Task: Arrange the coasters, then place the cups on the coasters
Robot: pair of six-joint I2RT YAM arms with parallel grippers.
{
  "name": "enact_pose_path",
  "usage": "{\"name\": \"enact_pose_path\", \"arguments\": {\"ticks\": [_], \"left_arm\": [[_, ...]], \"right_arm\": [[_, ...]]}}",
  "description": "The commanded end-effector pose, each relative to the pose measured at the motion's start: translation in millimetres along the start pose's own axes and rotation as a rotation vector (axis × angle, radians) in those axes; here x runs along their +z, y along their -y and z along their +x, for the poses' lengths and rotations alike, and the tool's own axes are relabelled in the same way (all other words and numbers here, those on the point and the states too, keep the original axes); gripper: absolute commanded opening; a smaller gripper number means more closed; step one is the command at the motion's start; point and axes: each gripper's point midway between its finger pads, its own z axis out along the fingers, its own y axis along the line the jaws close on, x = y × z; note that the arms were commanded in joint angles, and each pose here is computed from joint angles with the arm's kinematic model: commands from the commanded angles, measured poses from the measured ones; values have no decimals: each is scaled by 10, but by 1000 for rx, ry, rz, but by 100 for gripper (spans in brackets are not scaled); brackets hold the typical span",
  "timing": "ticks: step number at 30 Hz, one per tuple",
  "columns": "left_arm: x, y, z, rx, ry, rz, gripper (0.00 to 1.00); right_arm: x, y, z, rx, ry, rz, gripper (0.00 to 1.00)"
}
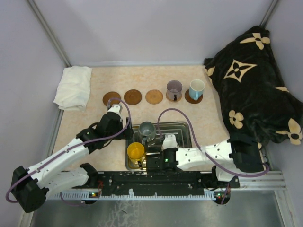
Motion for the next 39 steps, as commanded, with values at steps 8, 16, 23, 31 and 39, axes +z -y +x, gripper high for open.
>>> {"name": "enact_pose_path", "arguments": {"ticks": [8, 16, 23, 31, 39], "left_arm": [[36, -45, -4, 3, 9, -30, 100], [67, -18, -43, 8, 12, -31, 100], [112, -3, -122, 23, 25, -44, 100], [200, 14, -359, 11, 66, -74, 100], [343, -251, -887, -90, 124, -107, 100]], "right_arm": [[-416, 198, -827, 165, 319, 11, 0], [-381, 335, -1220, 187, 398, 35, 0], [-354, 380, -2000, 187, 472, -27, 0], [-359, 263, -2996, 89, 501, -35, 0], [-42, -8, -3742, 4, 473, -67, 0]]}}
